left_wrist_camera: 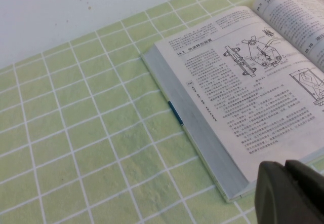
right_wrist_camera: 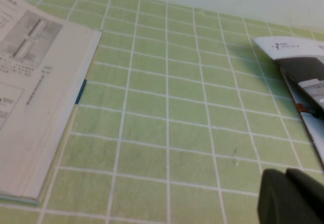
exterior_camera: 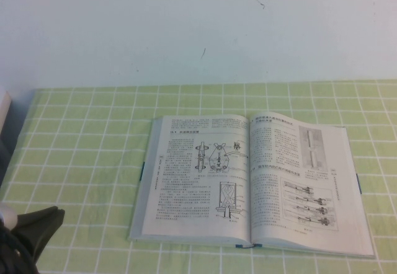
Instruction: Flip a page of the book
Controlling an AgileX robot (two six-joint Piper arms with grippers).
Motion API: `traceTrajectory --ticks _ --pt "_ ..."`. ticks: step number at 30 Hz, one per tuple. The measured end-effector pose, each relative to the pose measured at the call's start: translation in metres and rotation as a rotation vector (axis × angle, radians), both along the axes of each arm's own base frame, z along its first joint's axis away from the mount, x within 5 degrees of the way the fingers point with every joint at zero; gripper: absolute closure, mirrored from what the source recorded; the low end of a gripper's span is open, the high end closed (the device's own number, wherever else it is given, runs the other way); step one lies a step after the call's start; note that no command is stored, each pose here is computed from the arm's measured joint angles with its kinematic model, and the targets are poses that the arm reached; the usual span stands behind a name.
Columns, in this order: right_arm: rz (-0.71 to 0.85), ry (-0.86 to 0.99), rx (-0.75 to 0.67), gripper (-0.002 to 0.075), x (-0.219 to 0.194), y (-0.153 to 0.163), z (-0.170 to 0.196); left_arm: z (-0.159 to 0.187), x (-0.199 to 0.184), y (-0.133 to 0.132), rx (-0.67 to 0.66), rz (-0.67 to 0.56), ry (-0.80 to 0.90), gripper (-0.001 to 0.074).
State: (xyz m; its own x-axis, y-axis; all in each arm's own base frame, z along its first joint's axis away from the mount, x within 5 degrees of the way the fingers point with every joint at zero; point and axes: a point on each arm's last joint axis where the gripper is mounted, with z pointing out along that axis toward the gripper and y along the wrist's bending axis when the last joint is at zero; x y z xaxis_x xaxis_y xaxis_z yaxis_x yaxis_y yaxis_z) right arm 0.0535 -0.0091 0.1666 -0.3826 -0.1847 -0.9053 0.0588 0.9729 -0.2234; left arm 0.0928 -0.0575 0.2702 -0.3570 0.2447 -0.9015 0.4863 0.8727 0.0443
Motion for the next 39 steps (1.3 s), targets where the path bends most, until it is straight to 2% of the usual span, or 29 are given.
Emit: traceTrajectory --ticks 33,35,39 --pt "-0.004 0.004 0.003 0.0729 0.0 0.0 0.0 -0.005 -0.002 0.003 0.012 0.004 -0.004 0.0739" --pt "-0.004 0.004 0.003 0.0729 0.0 0.0 0.0 -0.011 -0.005 0.006 -0.004 0.019 0.018 0.0739" --pt "-0.004 0.004 0.003 0.0729 0.0 0.0 0.0 -0.03 -0.01 0.019 -0.092 0.124 0.061 0.0739"
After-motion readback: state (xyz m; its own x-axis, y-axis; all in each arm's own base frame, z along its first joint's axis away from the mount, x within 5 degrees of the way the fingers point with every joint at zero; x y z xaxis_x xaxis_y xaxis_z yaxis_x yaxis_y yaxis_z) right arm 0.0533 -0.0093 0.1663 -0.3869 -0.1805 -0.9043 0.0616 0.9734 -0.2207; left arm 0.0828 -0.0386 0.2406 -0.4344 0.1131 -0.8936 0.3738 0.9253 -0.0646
